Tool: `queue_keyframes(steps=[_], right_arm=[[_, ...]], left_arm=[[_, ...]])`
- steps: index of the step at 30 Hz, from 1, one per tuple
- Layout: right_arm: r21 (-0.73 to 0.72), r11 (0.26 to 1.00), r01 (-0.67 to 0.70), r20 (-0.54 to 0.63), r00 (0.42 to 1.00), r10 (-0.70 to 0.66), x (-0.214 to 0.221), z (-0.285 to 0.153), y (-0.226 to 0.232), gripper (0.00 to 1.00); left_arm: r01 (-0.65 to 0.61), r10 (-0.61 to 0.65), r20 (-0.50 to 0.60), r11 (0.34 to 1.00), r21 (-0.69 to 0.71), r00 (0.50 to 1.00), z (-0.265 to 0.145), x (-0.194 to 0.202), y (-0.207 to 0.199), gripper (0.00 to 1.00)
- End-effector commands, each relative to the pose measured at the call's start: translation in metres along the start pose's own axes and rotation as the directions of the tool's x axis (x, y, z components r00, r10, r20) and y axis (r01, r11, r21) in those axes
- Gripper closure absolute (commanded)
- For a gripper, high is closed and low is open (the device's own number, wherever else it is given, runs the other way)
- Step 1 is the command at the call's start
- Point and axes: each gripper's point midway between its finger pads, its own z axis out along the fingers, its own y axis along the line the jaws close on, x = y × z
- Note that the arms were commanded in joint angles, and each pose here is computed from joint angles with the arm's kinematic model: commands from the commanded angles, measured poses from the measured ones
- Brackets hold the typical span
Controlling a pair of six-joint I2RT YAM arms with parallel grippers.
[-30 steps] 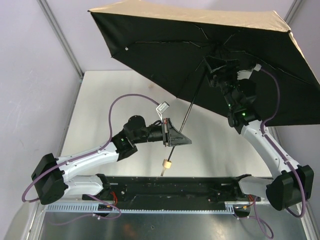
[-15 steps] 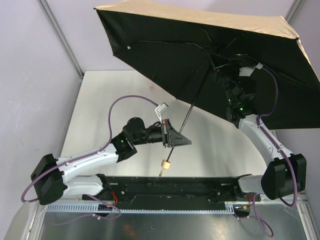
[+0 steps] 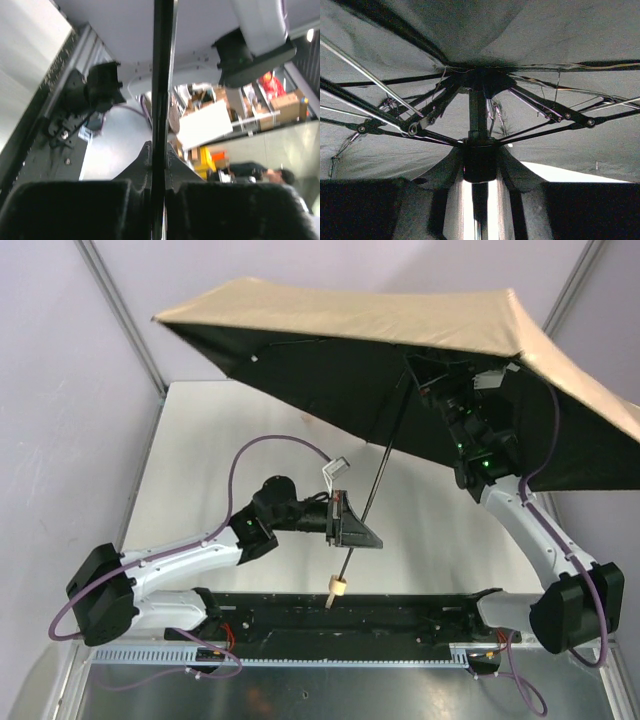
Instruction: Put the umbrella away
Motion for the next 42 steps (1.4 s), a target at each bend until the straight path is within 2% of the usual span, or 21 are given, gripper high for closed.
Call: queue_keyframes(steps=[1,6,11,15,19,21,24,27,31,34,38,42], right_arm=[[-0.092,0.988,0.125,-0.273,0.951,-0.146,0.078,-0.046,0.037,1.00],[-0.171,0.971,0.167,-0.308,0.927,-0.213,0.072,-0.064,0.050,1.00],[-0.272,0.961,0.042,-0.377,0.914,-0.147,0.092,-0.076,0.075,1.00],[-0.245,0.967,0.071,-0.370,0.915,-0.161,0.099,-0.081,0.075,1.00],[-0.142,0.984,0.107,-0.330,0.932,-0.148,0.085,-0.072,0.052,1.00],[-0.071,0.987,0.146,-0.279,0.947,-0.160,0.070,-0.069,0.043,1.00],[0.001,0.979,0.205,-0.219,0.955,-0.200,0.050,-0.067,0.045,1.00],[0.053,0.966,0.254,-0.188,0.952,-0.240,0.038,-0.066,0.049,1.00],[0.141,0.938,0.317,-0.153,0.943,-0.296,0.024,-0.064,0.049,1.00],[0.164,0.923,0.349,-0.139,0.934,-0.328,0.021,-0.063,0.054,1.00],[0.197,0.891,0.410,-0.150,0.910,-0.385,0.025,-0.059,0.053,1.00],[0.208,0.852,0.481,-0.159,0.876,-0.455,0.030,-0.058,0.060,1.00]], left_arm=[[-0.114,0.101,0.180,0.991,0.064,0.978,-0.001,-0.067,-0.038,1.00],[-0.103,0.092,0.175,0.993,0.053,0.980,-0.002,-0.070,-0.032,1.00],[-0.084,0.076,0.178,0.996,0.033,0.981,-0.005,-0.074,-0.021,1.00],[-0.097,0.088,0.184,0.995,0.036,0.979,-0.009,-0.080,-0.023,1.00],[-0.127,0.117,0.175,0.991,0.045,0.978,-0.007,-0.082,-0.028,1.00],[-0.137,0.130,0.166,0.990,0.036,0.978,-0.006,-0.080,-0.023,0.91],[-0.154,0.152,0.161,0.988,0.001,0.975,-0.009,-0.070,-0.008,0.67],[-0.191,0.198,0.143,0.980,-0.064,0.970,-0.011,-0.053,0.009,0.51],[-0.252,0.271,0.087,0.950,-0.185,0.958,-0.012,-0.031,0.030,0.40],[-0.293,0.314,0.057,0.926,-0.237,0.948,-0.011,-0.023,0.031,0.34],[-0.338,0.352,0.037,0.920,-0.197,0.935,-0.003,-0.022,0.011,0.23],[-0.367,0.379,0.053,0.917,-0.157,0.924,-0.002,-0.028,-0.012,0.18]])
